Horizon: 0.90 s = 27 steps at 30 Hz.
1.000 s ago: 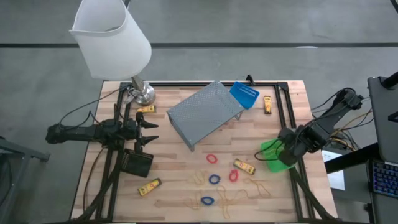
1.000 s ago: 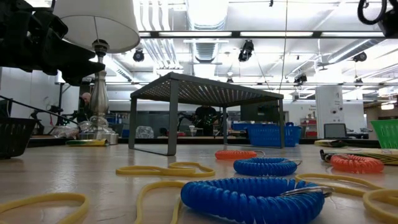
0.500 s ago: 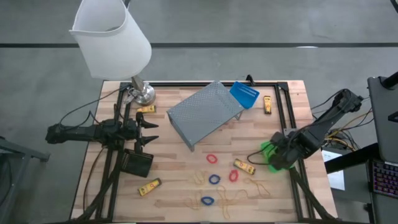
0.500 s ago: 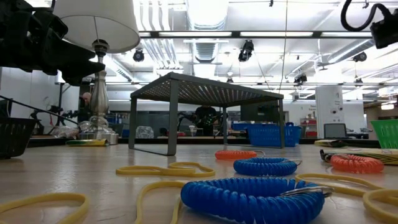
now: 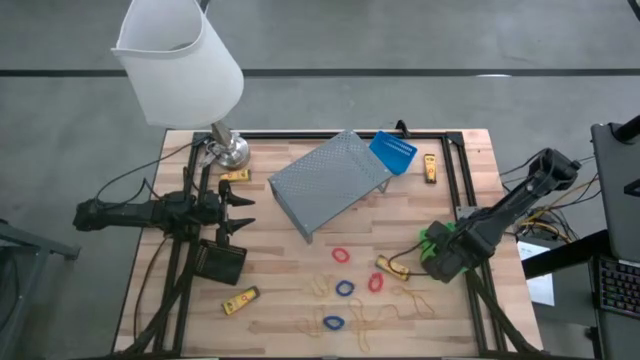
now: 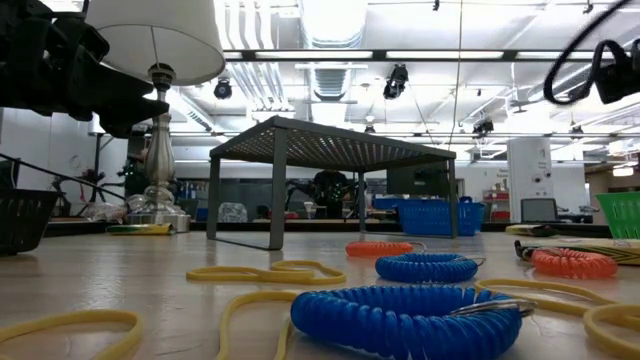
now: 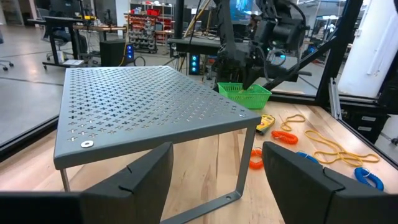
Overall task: Pick & Place Office Desk Supplies
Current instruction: Put the yellow rubber band into the green basket
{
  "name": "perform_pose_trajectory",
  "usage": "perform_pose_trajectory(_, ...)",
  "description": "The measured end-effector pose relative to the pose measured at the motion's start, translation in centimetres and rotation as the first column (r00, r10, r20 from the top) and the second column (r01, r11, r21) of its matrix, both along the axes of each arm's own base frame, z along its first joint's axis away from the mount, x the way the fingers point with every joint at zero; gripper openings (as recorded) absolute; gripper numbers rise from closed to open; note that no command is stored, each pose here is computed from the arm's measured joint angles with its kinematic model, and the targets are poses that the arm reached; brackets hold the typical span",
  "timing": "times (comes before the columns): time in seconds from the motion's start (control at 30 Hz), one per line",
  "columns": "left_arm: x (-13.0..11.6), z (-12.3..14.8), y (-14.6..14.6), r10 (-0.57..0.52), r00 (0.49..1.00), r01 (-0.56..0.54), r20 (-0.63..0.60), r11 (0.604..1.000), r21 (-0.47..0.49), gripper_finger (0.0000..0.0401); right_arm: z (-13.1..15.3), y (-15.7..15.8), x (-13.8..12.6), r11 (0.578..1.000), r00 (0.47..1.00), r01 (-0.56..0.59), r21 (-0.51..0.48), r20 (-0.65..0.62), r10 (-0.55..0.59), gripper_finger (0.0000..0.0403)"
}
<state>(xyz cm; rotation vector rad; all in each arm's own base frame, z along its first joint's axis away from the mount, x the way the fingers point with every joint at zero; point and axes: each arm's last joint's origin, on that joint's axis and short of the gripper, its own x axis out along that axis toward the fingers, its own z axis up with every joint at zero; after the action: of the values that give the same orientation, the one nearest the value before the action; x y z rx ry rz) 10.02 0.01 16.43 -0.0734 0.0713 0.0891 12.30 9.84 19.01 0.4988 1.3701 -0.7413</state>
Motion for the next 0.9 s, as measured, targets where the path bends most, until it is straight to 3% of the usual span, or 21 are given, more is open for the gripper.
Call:
perform_pose_trajectory(0.33,0.0,0.0,0.0,0.0,1.0,0.0,0.0,1.0,0.0,0.0253,-1.8,0.7,0.8,0.997,0.997,-0.003,-0.071,-0.084,-0.003,0.0008)
perform_pose_trajectory(0.57,0.0,0.0,0.0,0.0,1.0,0.0,0.0,1.0,0.0,0.0253,-1.9,0.8,1.0,0.997,0.998,0.013,-0.074,-0.061,-0.017,0.0011)
perform_pose_trajectory(0.9,0.0,0.0,0.0,0.0,1.0,0.0,0.0,1.0,0.0,0.0253,-0.9,0.5,0.6,0.999,1.0,-0.004,-0.036,-0.006,0.004,0.0079)
